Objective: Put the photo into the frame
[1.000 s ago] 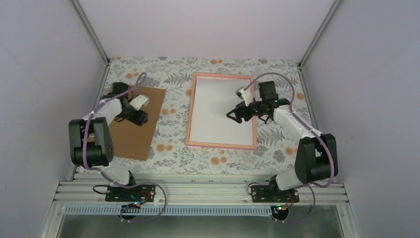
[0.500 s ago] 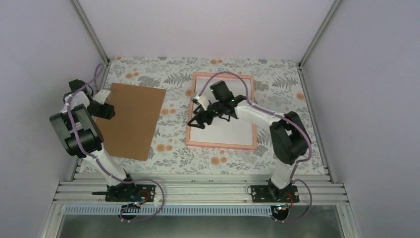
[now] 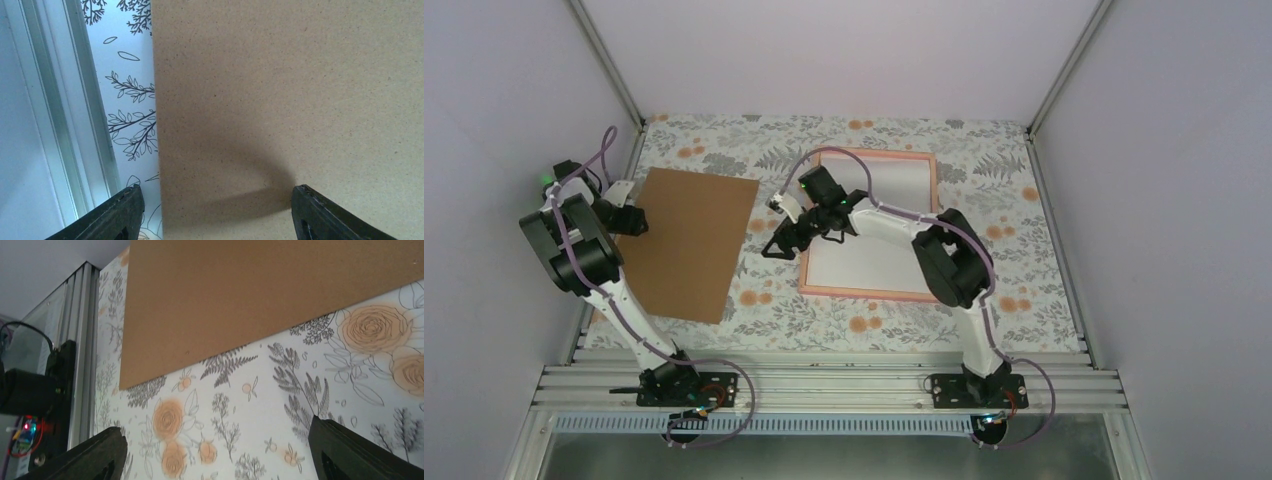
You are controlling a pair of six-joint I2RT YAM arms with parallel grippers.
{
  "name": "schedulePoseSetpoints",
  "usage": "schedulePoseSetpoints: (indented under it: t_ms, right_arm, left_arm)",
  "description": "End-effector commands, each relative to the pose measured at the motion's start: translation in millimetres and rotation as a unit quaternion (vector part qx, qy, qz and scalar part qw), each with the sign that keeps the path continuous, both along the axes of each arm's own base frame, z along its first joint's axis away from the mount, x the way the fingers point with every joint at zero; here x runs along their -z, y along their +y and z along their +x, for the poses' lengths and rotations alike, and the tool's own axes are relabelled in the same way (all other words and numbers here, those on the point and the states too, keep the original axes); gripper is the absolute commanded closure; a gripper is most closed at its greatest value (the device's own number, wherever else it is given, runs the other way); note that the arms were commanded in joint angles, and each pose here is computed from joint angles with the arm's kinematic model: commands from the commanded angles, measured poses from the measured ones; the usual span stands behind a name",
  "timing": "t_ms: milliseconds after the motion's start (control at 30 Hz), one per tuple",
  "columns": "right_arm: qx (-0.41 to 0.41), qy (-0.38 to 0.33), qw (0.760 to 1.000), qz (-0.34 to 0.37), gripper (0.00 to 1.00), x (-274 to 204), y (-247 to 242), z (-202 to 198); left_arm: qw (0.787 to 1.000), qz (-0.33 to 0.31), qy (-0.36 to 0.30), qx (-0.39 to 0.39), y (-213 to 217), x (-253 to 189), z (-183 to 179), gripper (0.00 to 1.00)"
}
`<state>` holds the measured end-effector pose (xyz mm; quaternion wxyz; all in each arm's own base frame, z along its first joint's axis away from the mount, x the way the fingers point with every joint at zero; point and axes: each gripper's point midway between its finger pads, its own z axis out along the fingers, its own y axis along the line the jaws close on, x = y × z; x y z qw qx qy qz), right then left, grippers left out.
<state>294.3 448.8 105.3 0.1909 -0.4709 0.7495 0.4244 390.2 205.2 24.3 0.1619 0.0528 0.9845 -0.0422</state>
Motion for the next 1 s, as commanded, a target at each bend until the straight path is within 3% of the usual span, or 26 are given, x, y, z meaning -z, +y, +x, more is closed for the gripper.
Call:
schedulePoseSetpoints:
  t_ms: [0,167,367,700,967]
  right_arm:
    - [0.01,0.067,0.998,-0.011,0.1,11,19,-2]
    - [0.032,0.131,0.991,-0.027,0.01,29,31,-2]
    - [0.061,0.191,0.977,-0.077,0.0,61,30,0]
    - [0.181,0.268,0.926,-0.194,0.0,120,-38,16]
    - [0.204,0.305,0.915,-0.166,0.04,113,-64,34]
  left_arm:
    - [1.0,-0.013,0.006,-0.007,-2,8,-2,0.26]
    - [1.0,-0.02,0.021,-0.007,-10,22,-14,0.26]
    - [0.999,-0.03,0.04,-0.002,-25,36,-35,0.26]
    - [0.993,-0.092,0.076,-0.012,-78,52,-81,0.29]
    - [0.98,-0.173,0.093,-0.045,-131,50,-96,0.33]
